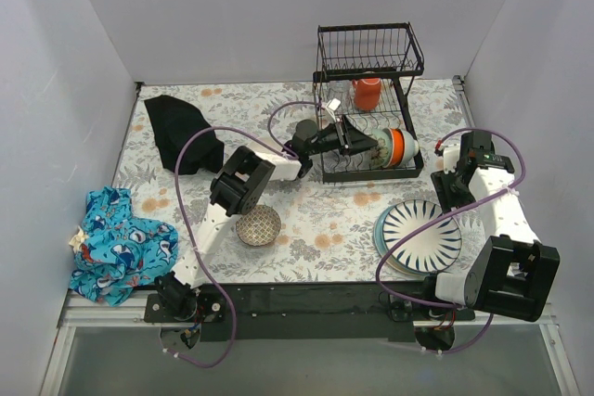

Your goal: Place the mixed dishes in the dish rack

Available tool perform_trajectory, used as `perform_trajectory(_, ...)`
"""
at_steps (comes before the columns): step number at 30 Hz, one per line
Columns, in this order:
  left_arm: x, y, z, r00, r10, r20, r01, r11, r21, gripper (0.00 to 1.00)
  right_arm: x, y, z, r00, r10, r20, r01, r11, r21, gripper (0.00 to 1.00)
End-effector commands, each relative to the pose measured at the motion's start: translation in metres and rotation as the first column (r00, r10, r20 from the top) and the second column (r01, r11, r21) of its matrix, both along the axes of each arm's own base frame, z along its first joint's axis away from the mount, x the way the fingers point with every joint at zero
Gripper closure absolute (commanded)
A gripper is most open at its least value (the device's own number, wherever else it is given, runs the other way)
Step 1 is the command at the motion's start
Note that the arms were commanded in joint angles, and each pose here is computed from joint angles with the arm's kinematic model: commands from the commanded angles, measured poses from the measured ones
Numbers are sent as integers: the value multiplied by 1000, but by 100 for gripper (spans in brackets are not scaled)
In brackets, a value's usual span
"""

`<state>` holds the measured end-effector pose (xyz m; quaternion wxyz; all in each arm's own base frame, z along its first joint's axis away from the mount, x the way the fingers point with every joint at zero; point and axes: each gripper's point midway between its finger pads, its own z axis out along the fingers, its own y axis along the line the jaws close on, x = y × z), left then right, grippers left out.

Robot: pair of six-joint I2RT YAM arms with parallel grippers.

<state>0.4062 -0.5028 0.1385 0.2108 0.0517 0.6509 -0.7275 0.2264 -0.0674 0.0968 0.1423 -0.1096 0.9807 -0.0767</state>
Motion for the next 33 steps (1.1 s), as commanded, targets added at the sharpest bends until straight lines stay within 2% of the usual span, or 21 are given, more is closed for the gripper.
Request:
perform_trajectory(1, -2, 2, 43, 999, 37, -30, -39, 997, -64, 53, 5, -2, 10, 999, 9, 31, -8, 1000, -9, 37)
perform_trajectory(2, -4, 4, 61, 999, 43, 24, -41, 997, -72, 50, 4, -1, 9, 999, 10, 32, -10, 1000, -1, 37)
perform_trajectory(4, -3, 5, 61, 999, 51, 10, -51, 999, -14, 43, 4, 2, 9, 999, 5, 35, -5, 1000, 12, 37)
perform_trajectory(5, -2, 7, 75, 996, 68, 50, -68, 998, -2, 41, 6, 4, 10, 999, 6, 43, -7, 1000, 22, 37)
perform_trajectory(8, 10, 17, 58, 990, 139, -4, -136, 976, 172, 35, 9, 7, 17, 999, -1, 53, -1, 999, 47, 37)
perform_trajectory(10, 4, 31, 65, 990, 142, 9, -141, 968, 206, 33, 15, 8, 26, 998, -7, 68, 3, 998, 55, 37)
perform_trajectory(11, 0, 36, 66, 991, 133, 8, -132, 965, 228, 18, 16, 9, 28, 998, -10, 65, 6, 998, 62, 37)
perform_trajectory(12, -4, 43, 79, 990, 126, 59, -137, 962, 237, 18, 20, 9, 33, 997, -15, 76, 10, 998, 67, 37)
perform_trajectory(15, -13, 66, 74, 986, 95, 134, -133, 940, 314, 18, 28, 16, 36, 995, -10, 104, -1, 995, 103, 37)
perform_trajectory(16, -16, 77, 90, 978, 93, 186, -150, 936, 319, 18, 30, 16, 37, 993, -15, 115, 2, 994, 109, 37)
perform_trajectory(18, -32, 95, 77, 977, 35, 212, -121, 905, 408, 18, 35, 22, 36, 991, -20, 135, 0, 990, 142, 37)
perform_trajectory(19, -38, 110, 94, 940, 4, 342, -157, 894, 420, 18, 36, 25, 35, 990, -18, 138, -3, 988, 156, 37)
perform_trajectory(21, -63, 134, 73, 926, -67, 372, -143, 848, 510, 18, 39, 29, 35, 988, -13, 156, -15, 985, 174, 37)
perform_trajectory(22, -73, 146, 65, 872, -144, 468, -158, 821, 549, 18, 39, 30, 33, 988, -9, 156, -19, 983, 181, 37)
perform_trajectory(23, -88, 160, 89, 814, -167, 556, -195, 824, 532, 18, 40, 32, 33, 987, -6, 164, -25, 982, 189, 37)
perform_trajectory(24, -108, 177, 60, 811, -240, 533, -166, 780, 603, 18, 42, 32, 33, 984, -4, 178, -31, 981, 191, 37)
perform_trajectory(25, -122, 188, 61, 774, -281, 568, -168, 773, 612, 18, 43, 33, 34, 982, -2, 186, -35, 980, 195, 37)
perform_trajectory(26, -134, 201, 73, 673, -334, 660, -207, 772, 601, 18, 43, 35, 32, 982, 1, 188, -40, 978, 203, 37)
perform_trajectory(27, -157, 219, 48, 687, -402, 606, -158, 732, 663, 18, 44, 36, 32, 981, -2, 193, -39, 977, 209, 37)
perform_trajectory(29, -181, 236, 40, 618, -491, 614, -118, 714, 691, 19, 43, 40, 33, 980, -6, 199, -40, 972, 230, 37)
perform_trajectory(33, -235, 275, 24, 591, -609, 529, -34, 636, 771, 19, 37, 43, 28, 982, -6, 188, -40, 970, 240, 37)
